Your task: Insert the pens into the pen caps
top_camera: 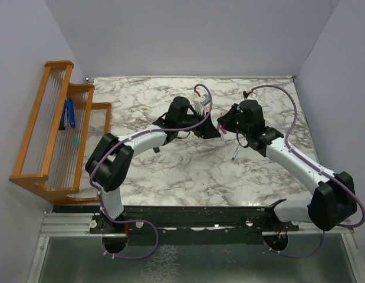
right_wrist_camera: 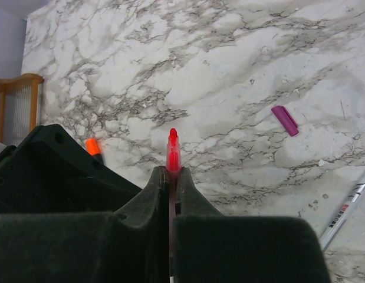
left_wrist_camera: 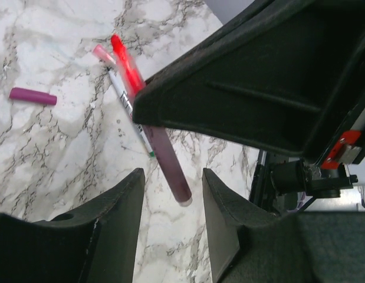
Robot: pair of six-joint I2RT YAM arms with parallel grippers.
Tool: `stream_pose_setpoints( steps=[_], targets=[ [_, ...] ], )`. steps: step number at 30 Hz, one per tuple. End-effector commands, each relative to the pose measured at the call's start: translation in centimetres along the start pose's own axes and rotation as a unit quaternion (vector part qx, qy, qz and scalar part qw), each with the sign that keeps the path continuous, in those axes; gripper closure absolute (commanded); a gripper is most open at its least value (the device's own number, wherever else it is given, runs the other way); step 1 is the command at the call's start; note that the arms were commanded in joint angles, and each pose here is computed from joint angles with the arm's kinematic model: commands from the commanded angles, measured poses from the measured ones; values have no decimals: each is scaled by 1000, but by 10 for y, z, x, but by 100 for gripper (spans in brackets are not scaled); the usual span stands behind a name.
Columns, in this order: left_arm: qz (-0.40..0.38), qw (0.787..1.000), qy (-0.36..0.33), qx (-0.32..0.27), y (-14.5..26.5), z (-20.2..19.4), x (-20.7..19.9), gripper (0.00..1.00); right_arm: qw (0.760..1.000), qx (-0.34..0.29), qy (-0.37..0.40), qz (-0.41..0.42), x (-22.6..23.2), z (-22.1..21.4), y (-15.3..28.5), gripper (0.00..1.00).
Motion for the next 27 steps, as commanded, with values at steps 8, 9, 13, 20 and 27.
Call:
stream_pose_setpoints(
  steps=[8,9,13,20,27],
  targets=[
    [-25,1000,-6,-10,-19,11,-2,88,1000,-4,4,25,4,0,9,100],
    [-25,1000,-6,-10,-19,10,-1,93,1000,-4,4,25,4,0,9,100],
    [-25,1000,-2,-6,-20,7,0,100,1000,-9,4,22,2,1,10,100],
    [2,1000,-10,21,-17,-3,4,100,999,-46,11,-21,-5,9,16,55],
    [51,996,-28,71,-6,-19,12,100,990,-113,21,-87,-23,28,27,24]
  ],
)
Point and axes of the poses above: each gripper's point midway between its finger pads, its own y axis back along the fingers, its own x axis along the line the jaws close on, z = x × y, the point moved 9 cm from there along y, back along the fingers, and after that the axes turned 15 degrees about -y, right-handed, at the moved point
